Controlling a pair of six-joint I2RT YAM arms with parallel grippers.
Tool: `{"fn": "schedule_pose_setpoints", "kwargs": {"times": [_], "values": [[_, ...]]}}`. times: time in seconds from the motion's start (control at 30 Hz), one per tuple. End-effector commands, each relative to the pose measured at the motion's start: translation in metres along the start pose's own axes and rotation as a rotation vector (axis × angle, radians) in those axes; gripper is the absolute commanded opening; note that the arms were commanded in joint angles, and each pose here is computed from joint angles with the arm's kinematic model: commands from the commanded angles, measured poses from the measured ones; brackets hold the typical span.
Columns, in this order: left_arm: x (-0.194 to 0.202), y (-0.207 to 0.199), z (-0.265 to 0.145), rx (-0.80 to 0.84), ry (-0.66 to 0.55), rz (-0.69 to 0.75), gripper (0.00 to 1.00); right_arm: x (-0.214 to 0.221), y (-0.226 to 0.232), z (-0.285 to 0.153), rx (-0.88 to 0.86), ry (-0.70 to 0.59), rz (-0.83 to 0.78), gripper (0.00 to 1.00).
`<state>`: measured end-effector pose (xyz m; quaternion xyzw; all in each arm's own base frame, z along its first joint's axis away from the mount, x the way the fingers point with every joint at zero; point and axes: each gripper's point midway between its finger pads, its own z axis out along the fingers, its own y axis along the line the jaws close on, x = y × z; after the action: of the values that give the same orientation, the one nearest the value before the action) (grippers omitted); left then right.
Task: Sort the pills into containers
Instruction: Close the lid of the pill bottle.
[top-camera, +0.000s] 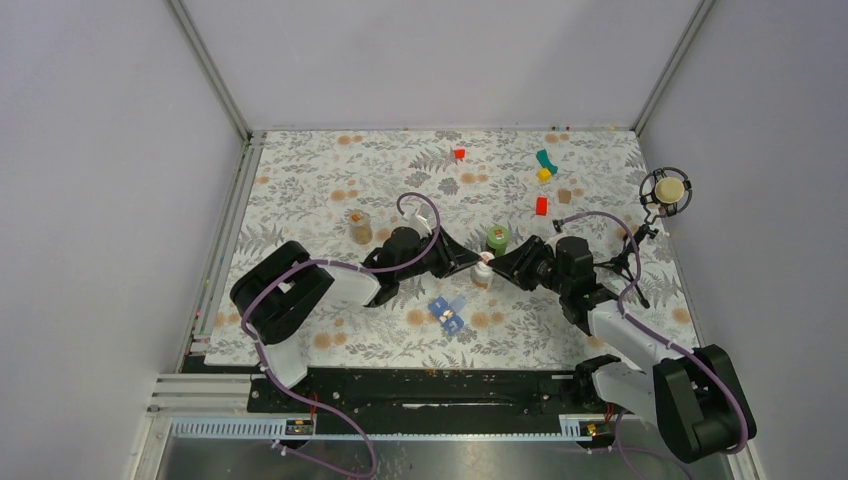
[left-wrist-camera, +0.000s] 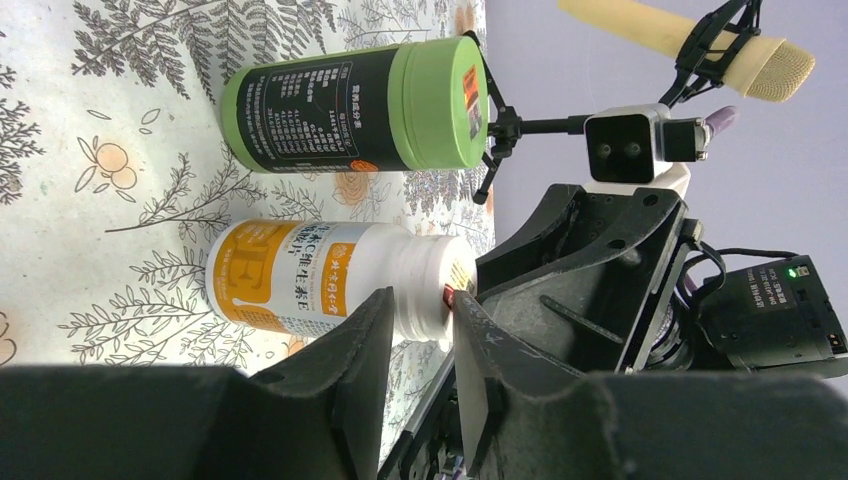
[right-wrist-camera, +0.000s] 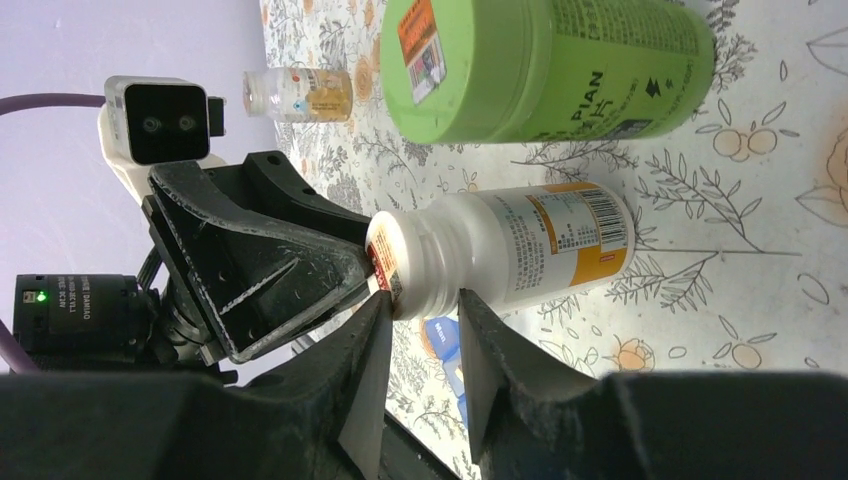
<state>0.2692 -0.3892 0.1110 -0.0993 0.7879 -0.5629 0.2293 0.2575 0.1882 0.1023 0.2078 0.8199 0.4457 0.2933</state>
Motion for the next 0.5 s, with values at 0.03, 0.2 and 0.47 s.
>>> {"fn": "schedule_pose_setpoints", "kwargs": {"times": [0.03, 0.2, 0.47], "values": [[0.016, -0.002, -0.004, 0.003, 0.044, 0.014, 0.30, -0.002, 0.002, 0.008, -0.006, 0.010, -0.021, 0.34], [0.017, -0.001, -0.002, 0.001, 0.056, 0.030, 0.30, -0.003, 0.000, 0.009, 0.001, 0.009, -0.026, 0.34], [0.021, 0.002, 0.002, 0.002, 0.086, 0.050, 0.35, 0.004, -0.011, 0.011, 0.017, 0.028, -0.015, 0.25]]}}
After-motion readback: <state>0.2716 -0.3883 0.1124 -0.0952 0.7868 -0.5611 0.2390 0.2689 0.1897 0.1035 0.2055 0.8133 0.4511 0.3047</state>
